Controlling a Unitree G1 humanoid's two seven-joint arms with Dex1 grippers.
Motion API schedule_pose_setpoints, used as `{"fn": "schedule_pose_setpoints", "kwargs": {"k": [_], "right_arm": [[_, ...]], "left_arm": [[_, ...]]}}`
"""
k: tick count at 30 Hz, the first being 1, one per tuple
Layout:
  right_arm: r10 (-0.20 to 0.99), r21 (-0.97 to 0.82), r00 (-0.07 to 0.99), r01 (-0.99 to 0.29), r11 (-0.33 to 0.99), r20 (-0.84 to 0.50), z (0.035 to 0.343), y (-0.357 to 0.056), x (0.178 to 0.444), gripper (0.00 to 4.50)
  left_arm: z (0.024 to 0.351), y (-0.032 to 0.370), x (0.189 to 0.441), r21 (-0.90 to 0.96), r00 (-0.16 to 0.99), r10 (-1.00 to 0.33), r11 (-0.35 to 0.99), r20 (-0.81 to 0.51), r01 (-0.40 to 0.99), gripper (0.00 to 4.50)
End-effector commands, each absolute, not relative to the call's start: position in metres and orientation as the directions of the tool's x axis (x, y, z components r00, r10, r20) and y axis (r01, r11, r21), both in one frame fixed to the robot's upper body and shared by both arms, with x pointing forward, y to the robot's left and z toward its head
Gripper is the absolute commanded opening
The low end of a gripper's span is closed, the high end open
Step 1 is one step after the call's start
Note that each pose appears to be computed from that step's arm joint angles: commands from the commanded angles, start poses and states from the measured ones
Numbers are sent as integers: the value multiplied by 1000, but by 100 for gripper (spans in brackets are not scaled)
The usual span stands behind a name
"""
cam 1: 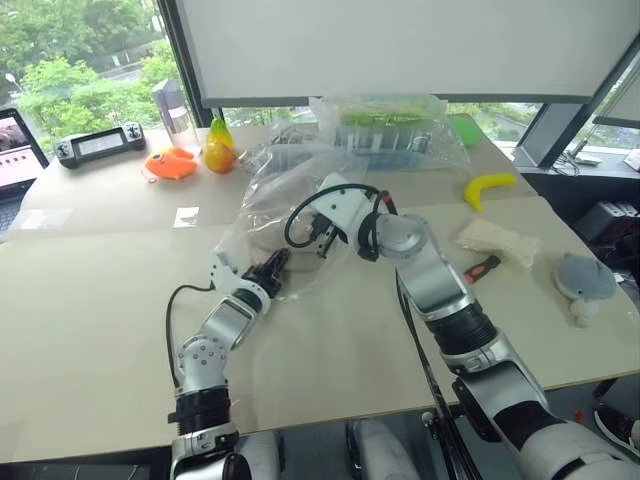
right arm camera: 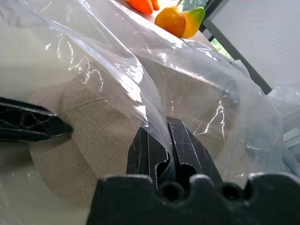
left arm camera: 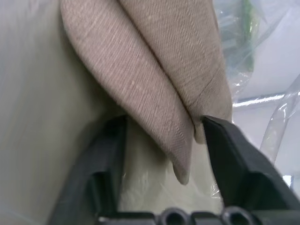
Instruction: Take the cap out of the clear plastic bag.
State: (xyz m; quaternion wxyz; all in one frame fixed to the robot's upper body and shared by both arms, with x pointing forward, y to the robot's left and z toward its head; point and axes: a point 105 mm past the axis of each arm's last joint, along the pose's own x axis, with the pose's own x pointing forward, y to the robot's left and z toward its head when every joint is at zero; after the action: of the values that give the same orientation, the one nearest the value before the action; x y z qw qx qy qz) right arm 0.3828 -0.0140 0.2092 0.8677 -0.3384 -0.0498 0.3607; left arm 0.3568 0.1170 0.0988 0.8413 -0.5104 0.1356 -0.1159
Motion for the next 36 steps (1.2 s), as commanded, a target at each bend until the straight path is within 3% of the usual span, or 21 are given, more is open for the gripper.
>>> {"fn": "schedule_pose_setpoints", "kwargs": {"k": [1,4,11,20,26,28,32,36], "right_arm": [[661,-636,746,-549,542,-81,232,-15,381,0],[697,-637,710,-583,504,-99,227,-11,376,0],[767,-717,612,-622,316,-193,188,5,356,0],[739,-782,658,-535,320,-147,176,1,378,0],[741,-791,663,-511,338,-112,179,6,390,0],[744,-793,659,-511,331,-114,177,8,393,0],[754,-780,647,-530,334,-116,172,12,399,0],[762,-766,633,-553,327,-132,162,18,404,0]], "left_arm": [[100,114,353,-903,933,-346,426,-100,61,94],[107,111,352,-908,933,-348,414,-88,69,2],[146,106,345,-960,937,-338,280,-84,15,2],[169,100,313,-961,884,-390,200,-258,-192,2],[167,119,281,-923,863,-353,266,-362,-278,2],[166,128,274,-908,865,-319,295,-387,-297,2],[153,170,250,-800,833,-106,366,-543,-475,2],[166,194,243,-735,850,28,488,-527,-472,2]]}}
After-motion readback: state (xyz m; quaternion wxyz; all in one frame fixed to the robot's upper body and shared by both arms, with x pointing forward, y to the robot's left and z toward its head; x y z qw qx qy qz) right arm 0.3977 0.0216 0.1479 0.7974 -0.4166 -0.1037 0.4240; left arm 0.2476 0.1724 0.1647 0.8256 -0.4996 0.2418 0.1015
